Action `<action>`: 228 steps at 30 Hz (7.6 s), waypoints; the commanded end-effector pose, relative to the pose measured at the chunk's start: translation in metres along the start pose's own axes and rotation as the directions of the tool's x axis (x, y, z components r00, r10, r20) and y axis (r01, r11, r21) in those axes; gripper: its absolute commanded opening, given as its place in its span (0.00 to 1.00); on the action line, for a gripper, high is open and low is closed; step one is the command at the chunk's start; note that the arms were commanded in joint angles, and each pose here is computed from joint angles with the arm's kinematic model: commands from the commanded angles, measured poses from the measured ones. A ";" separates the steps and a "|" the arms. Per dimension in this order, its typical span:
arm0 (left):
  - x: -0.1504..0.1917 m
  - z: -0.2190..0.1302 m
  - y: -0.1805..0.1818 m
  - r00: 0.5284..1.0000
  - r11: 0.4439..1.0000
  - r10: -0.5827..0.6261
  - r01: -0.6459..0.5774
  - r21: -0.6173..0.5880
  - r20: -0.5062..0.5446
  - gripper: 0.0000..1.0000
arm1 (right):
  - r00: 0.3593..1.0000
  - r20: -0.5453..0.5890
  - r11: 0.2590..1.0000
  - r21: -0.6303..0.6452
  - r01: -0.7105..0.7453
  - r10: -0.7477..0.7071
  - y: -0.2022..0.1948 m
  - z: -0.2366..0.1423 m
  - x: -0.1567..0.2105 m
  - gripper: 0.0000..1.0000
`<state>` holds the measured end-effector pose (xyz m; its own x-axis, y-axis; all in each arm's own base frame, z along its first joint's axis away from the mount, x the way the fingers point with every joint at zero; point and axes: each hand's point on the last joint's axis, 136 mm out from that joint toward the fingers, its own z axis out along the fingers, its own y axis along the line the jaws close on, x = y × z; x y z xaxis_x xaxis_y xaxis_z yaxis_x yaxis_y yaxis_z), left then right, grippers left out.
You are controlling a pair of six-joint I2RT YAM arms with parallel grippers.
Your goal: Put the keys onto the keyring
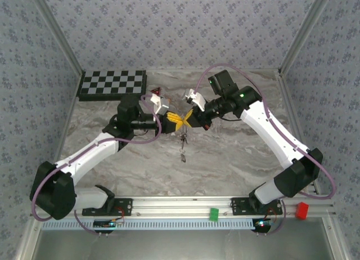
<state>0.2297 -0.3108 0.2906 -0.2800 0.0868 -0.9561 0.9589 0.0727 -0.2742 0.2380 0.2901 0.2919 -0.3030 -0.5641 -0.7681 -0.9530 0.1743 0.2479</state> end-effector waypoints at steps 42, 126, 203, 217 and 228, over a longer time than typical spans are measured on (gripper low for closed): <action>-0.074 -0.006 -0.029 0.942 0.987 0.158 -0.147 -0.061 0.295 0.00 | 0.775 0.627 0.992 0.036 -0.124 0.074 -0.004 -0.054 -0.026 0.36; -0.062 -0.008 -0.027 0.965 0.990 0.138 -0.126 -0.068 0.222 0.33 | 0.860 0.510 0.999 0.014 -0.033 0.021 0.012 -0.027 -0.011 0.00; -0.051 0.012 -0.033 0.980 0.993 0.087 -0.101 0.067 0.178 0.00 | 0.817 0.571 0.989 0.057 -0.138 0.081 0.001 -0.057 -0.004 0.31; -0.048 0.016 -0.032 0.986 0.994 0.080 -0.090 0.064 0.147 0.00 | 0.844 0.535 0.976 0.199 -0.092 -0.029 0.003 -0.051 -0.002 0.49; -0.047 0.018 -0.029 0.988 0.995 0.076 -0.085 0.061 0.134 0.00 | 0.848 0.475 0.876 0.481 -0.024 -0.237 0.003 -0.061 0.000 0.55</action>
<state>0.2169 -0.3313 0.3183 -0.2660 -0.0082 -0.9639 0.9636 0.0245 -0.2661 0.2250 0.2510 0.3309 -0.0930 -0.0863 -0.9919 -0.8838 0.4660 0.0423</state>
